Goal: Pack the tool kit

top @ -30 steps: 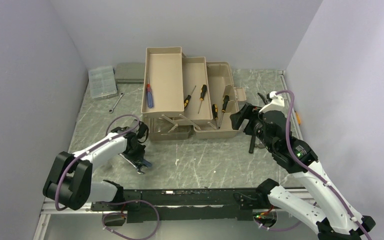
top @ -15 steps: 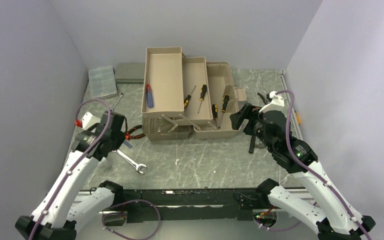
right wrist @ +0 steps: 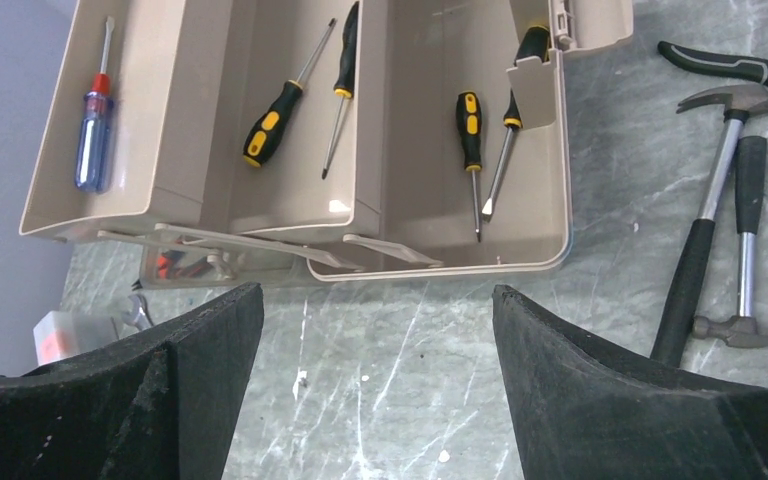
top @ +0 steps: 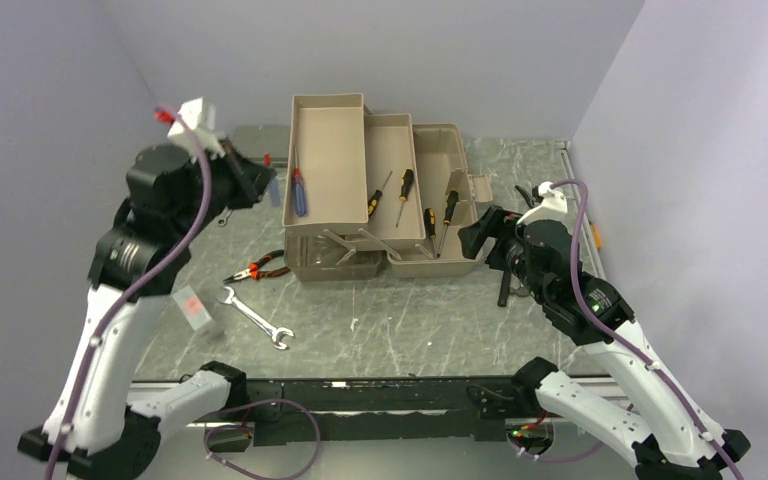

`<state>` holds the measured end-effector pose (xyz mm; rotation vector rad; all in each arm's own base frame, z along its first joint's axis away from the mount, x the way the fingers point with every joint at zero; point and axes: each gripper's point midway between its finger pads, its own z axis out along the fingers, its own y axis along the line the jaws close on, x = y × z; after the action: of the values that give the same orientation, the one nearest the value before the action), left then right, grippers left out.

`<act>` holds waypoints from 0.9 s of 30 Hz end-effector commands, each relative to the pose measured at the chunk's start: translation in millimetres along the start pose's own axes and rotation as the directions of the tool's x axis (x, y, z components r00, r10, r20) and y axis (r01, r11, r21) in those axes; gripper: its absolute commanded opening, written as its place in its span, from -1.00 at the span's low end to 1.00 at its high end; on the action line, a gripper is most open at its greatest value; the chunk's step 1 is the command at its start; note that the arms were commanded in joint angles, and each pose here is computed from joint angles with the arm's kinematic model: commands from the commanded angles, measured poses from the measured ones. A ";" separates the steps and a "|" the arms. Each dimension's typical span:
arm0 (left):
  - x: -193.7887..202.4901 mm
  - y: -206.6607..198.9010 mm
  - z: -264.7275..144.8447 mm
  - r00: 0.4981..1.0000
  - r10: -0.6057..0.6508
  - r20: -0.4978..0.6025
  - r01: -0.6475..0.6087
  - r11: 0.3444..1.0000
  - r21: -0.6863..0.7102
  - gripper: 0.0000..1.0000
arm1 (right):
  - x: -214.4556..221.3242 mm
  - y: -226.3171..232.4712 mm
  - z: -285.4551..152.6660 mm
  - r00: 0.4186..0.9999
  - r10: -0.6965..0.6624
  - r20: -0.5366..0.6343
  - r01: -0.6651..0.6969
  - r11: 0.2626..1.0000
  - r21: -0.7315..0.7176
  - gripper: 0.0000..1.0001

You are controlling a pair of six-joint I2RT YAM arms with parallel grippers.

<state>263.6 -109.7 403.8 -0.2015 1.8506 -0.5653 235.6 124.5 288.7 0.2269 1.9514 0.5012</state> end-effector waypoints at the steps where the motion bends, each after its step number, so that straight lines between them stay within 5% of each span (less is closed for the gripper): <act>1: 2.3 -58.3 30.4 0.982 0.153 -0.114 -0.114 0.950 0.292 -1.00 | -10.9 11.5 -0.3 0.999 0.040 0.034 -0.038 0.998 -0.044 0.71; 6: 5.0 -71.1 66.4 0.971 0.165 -0.174 -0.100 0.938 0.332 -1.00 | -9.7 14.3 0.6 0.998 0.051 0.025 -0.049 0.997 -0.053 0.71; 18: 41.9 -31.4 155.2 0.937 0.172 -0.304 -0.128 0.979 0.160 -0.92 | -11.5 6.8 -4.1 0.997 0.069 0.032 -0.069 0.998 -0.016 0.70; 27: 70.9 -12.2 171.2 0.898 0.188 -0.398 -0.129 0.977 0.171 0.17 | -3.3 -2.9 -2.4 0.998 0.063 0.013 -0.063 0.998 0.028 0.71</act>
<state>396.2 -198.3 292.8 0.1449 2.2443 -0.6329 234.1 126.2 285.7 0.2756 1.9671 0.5283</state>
